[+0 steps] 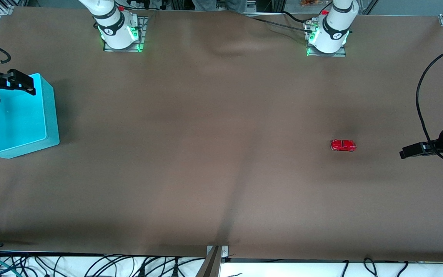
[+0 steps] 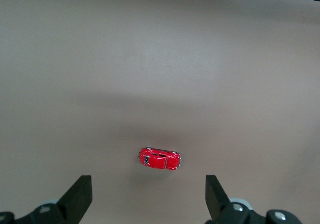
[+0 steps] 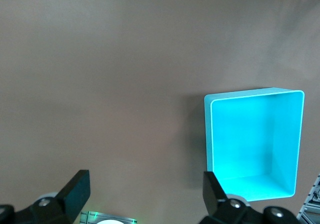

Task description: Wind red beetle toy and store in blue box

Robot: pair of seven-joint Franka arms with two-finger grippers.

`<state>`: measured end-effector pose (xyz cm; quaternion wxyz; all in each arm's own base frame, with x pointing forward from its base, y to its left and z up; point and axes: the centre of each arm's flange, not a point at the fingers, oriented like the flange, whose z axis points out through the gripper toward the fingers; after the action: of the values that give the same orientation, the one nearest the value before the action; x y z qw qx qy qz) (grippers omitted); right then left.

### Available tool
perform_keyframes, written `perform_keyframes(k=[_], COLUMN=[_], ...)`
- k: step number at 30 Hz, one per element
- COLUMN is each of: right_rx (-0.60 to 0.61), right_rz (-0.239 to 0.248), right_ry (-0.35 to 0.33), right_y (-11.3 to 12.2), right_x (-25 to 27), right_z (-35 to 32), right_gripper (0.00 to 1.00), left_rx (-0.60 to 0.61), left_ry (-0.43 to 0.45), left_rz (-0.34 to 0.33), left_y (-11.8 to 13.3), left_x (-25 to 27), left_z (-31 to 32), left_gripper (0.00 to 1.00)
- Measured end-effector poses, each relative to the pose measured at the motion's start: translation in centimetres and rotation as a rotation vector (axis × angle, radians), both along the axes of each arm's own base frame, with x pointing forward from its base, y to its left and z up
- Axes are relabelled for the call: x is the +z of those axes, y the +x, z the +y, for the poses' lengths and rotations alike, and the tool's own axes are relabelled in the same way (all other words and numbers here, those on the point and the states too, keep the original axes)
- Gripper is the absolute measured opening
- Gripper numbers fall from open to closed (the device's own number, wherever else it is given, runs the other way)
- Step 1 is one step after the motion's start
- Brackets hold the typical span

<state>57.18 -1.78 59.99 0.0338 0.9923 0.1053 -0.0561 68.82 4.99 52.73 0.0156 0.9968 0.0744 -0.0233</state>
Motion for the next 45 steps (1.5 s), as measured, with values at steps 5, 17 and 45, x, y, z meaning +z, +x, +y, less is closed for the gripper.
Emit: perform_keyframes(k=[5,17,45], right_rx=[-0.001,-0.005,-0.054], right_rz=[-0.008,-0.011,-0.015], right_ry=[-0.002,-0.003,-0.008], right_y=[0.0,0.0,-0.1], right_x=[0.2,0.4,0.3], right_z=[-0.1,-0.2,-0.3], right_gripper=[1.0,1.0,1.0], left_rx=[0.0,0.002,0.815], left_ry=[0.0,-0.001,0.032], left_rz=[0.002,0.015,0.217], left_y=[0.0,-0.2,-2.6], left_x=[-0.1,-0.2,-16.0], left_z=[0.0,0.2,1.7], left_gripper=[1.0,1.0,1.0])
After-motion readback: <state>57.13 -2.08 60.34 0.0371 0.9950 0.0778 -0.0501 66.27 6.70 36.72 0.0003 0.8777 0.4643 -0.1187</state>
